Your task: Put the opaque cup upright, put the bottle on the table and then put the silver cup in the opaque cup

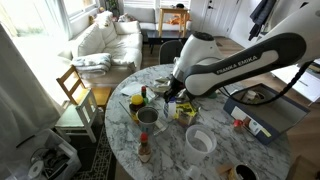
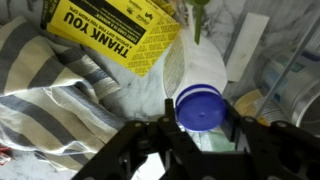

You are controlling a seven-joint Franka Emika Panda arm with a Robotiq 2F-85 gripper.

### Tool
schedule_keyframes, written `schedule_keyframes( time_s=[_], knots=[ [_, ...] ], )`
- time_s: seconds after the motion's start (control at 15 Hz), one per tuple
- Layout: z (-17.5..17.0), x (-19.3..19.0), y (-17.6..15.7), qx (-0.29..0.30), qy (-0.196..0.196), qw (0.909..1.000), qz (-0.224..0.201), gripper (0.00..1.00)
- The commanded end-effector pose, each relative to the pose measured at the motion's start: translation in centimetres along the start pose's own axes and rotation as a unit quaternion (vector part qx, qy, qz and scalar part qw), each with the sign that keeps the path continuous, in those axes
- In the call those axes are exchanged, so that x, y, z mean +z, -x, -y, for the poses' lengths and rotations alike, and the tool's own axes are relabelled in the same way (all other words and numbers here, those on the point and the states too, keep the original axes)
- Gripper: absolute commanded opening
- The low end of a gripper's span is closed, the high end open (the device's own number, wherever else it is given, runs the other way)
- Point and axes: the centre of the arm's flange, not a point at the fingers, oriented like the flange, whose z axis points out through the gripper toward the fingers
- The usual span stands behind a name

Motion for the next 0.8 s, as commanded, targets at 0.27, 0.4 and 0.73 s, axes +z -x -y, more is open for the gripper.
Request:
schedule_keyframes(
  time_s=[0.27, 0.4, 0.73],
  knots=[
    [2.5, -2.8, -2.2, -0.05, 0.016, 0.9986, -0.007, 0.92],
    [3.5, -4.9, -3.0, -0.063, 0.029, 0.9975, -0.014, 1.0],
    [7.5, -6.2, -4.3, -0.023, -0.059, 0.9975, -0.031, 1.0]
  ],
)
